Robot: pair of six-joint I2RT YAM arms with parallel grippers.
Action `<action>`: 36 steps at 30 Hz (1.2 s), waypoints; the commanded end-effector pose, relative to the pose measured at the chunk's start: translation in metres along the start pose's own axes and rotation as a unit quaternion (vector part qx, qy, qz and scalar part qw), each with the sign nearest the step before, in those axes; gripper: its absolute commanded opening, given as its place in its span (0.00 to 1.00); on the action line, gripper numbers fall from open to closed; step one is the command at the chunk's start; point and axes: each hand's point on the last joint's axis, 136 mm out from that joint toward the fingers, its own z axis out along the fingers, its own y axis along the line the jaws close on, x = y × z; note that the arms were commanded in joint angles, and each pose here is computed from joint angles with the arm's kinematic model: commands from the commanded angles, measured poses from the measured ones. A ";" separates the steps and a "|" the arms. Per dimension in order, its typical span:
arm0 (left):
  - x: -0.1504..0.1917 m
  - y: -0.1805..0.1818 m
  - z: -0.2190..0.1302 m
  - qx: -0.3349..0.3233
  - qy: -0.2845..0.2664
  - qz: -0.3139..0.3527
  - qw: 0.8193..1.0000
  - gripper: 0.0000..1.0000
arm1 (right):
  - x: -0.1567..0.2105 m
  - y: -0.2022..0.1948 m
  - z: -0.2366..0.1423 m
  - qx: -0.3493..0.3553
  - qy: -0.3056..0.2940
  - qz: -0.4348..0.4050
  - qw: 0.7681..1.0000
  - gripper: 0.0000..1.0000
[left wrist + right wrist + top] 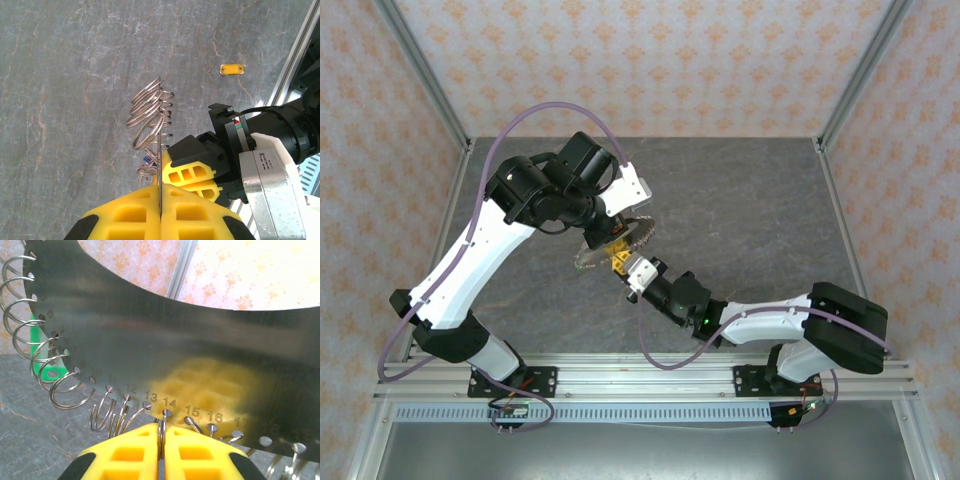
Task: Put the keys on the keyring
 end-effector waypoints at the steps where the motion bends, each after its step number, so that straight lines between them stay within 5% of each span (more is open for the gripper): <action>1: -0.007 -0.009 -0.013 0.012 -0.030 -0.001 0.999 0.00 | -0.017 -0.008 0.008 0.015 -0.016 0.002 1.000 0.09; 12: -0.008 -0.009 -0.013 0.012 -0.031 -0.001 0.999 0.00 | -0.014 -0.010 0.010 0.023 -0.010 0.000 1.000 0.12; 23: -0.007 0.000 -0.013 -0.014 -0.032 -0.011 0.999 0.00 | -0.012 -0.011 0.009 0.026 -0.004 -0.001 1.000 0.00; 36: -0.015 0.034 0.002 0.024 -0.114 -0.162 0.980 0.00 | -0.006 -0.013 -0.013 -0.030 0.008 0.054 0.998 0.00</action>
